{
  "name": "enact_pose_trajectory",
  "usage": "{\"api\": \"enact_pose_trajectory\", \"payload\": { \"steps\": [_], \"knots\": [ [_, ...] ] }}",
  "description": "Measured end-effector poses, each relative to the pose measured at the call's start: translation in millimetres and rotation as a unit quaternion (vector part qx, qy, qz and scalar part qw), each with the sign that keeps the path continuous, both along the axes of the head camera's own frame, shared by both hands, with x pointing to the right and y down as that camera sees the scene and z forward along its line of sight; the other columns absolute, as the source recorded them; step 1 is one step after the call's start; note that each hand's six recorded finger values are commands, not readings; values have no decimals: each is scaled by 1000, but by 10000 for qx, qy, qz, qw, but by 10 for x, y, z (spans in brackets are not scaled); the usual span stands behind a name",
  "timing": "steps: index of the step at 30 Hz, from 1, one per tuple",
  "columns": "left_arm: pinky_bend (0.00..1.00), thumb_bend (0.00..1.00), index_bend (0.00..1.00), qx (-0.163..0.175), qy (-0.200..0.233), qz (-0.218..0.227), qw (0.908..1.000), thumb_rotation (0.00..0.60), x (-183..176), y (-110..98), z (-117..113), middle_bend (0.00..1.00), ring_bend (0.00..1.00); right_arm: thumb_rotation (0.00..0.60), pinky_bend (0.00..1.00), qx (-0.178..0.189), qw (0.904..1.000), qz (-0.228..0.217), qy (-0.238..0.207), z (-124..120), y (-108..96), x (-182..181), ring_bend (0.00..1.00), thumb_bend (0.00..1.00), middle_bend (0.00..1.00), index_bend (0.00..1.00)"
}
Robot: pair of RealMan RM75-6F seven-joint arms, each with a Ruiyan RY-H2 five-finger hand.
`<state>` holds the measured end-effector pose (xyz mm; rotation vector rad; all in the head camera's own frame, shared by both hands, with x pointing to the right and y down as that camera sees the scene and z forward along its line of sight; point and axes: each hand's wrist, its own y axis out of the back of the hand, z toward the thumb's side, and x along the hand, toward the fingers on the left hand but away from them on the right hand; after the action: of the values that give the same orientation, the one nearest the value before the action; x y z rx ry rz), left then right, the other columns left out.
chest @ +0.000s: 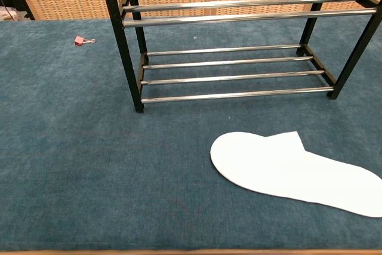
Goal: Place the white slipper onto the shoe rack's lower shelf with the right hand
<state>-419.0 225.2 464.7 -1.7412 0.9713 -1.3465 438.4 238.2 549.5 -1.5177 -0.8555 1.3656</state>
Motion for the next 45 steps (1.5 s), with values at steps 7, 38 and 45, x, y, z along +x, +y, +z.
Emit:
{"api": "enact_pose_trajectory", "payload": {
  "steps": [7,38,45],
  "knots": [
    [0,28,0,31,41,-28,10000,600,-20,3,-41,0,0,600,0,-189,9990,-371,-166,83,45,-148,0,0,0,0],
    [0,28,0,-388,-174,-294,9987,600,-19,-142,273,0,0,600,130,-416,9123,-3904,-1169,1087,-333,-1635,82,0,144,224],
    [0,28,0,-409,-174,-367,9983,600,-43,-173,295,0,0,600,145,-443,8989,-4223,-1083,1217,-338,-1876,87,0,151,233]
  ]
}}
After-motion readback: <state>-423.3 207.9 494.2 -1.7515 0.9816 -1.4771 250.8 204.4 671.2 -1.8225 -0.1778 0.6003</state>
